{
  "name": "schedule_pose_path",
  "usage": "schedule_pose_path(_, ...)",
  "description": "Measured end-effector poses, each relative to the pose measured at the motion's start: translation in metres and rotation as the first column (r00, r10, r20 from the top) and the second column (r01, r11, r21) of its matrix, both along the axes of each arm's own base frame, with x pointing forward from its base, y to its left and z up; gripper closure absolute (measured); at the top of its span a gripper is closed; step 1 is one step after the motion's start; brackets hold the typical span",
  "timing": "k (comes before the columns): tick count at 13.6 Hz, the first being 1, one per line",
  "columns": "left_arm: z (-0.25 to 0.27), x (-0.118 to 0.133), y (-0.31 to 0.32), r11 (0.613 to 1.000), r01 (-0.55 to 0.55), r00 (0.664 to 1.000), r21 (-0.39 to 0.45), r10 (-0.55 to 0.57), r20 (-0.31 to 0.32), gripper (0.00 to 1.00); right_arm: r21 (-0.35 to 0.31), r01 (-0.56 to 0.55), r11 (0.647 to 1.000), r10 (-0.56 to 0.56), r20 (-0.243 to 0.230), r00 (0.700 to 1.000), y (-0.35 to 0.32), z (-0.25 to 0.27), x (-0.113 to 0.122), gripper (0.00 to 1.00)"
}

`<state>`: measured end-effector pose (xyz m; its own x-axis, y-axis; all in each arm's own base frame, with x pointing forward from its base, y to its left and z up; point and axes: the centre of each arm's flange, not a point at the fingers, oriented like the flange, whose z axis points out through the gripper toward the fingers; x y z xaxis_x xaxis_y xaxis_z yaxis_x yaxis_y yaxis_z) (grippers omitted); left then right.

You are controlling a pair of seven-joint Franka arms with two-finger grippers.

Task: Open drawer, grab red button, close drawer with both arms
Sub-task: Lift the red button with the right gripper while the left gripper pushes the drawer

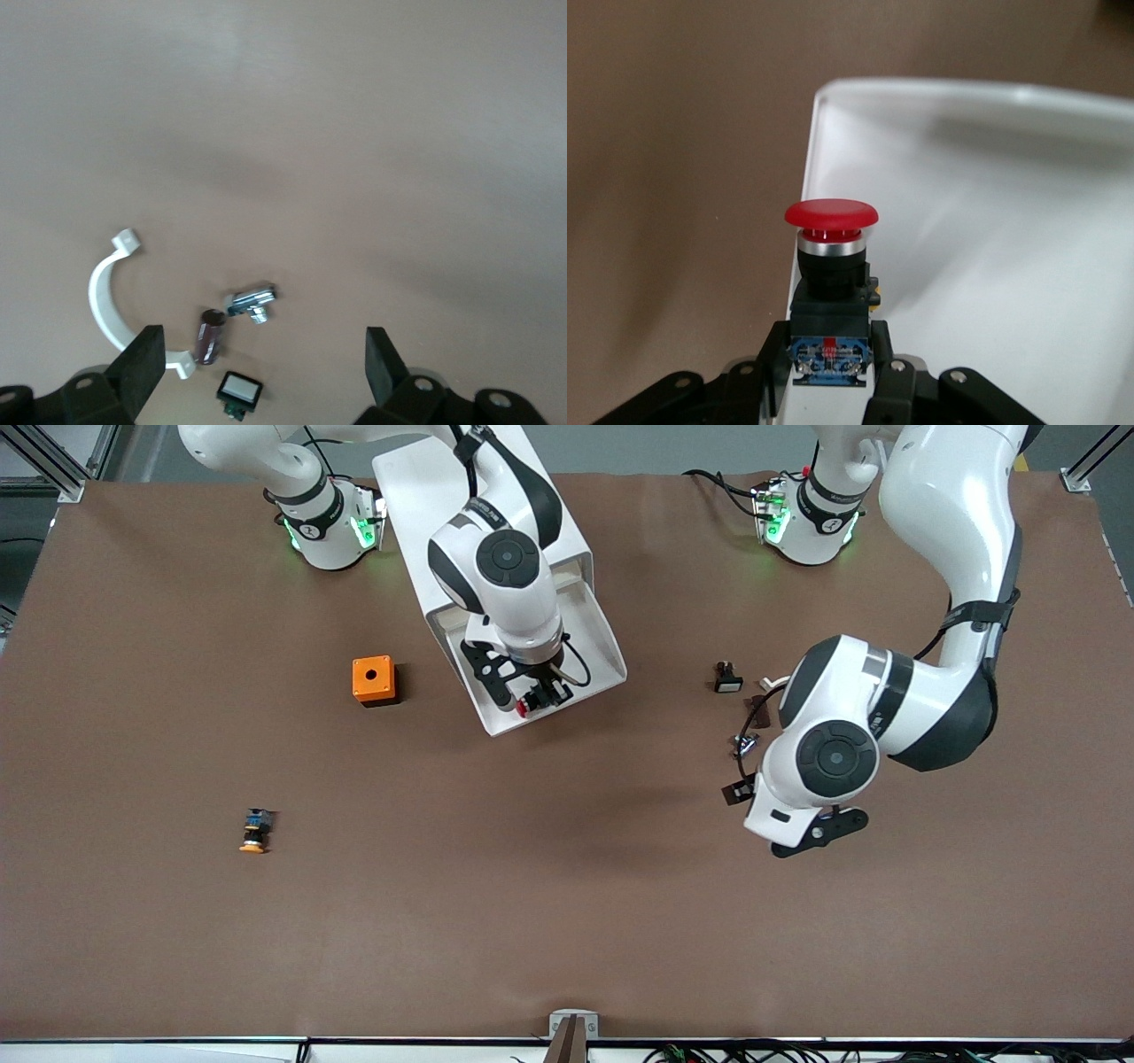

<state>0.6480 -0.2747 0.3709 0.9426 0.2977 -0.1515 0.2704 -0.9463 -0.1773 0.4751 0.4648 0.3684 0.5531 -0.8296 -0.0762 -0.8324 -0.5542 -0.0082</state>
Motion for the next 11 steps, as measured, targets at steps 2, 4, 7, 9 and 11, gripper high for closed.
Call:
schedule_pose_path(2,-0.007,-0.005,-0.023,0.998,0.04,0.999,-0.038,-0.04,0.009,0.0,0.016,-0.061,0.998,0.061,-0.017,0.998,-0.032,0.028,0.031,0.59)
schedule_pose_path(4,-0.012,-0.019,-0.056,0.994,0.09,0.996,-0.062,-0.089,0.007,0.0,0.039,-0.16,0.986,0.162,-0.026,0.987,-0.074,0.052,0.062,0.59)
schedule_pose_path(7,-0.016,-0.051,-0.113,0.992,0.079,0.997,-0.095,-0.081,-0.012,0.0,0.071,-0.372,0.926,0.375,-0.044,0.926,-0.14,0.066,0.098,0.59)
schedule_pose_path(9,-0.02,-0.067,-0.145,0.993,0.025,1.0,-0.115,-0.025,0.004,0.0,0.083,-0.485,0.871,0.488,-0.028,0.872,-0.191,0.064,0.123,0.59)
schedule_pose_path(11,-0.032,-0.083,-0.173,0.993,-0.022,1.0,-0.115,0.023,0.012,0.0,0.078,-0.588,0.805,0.591,-0.019,0.807,-0.255,0.057,0.148,0.59)
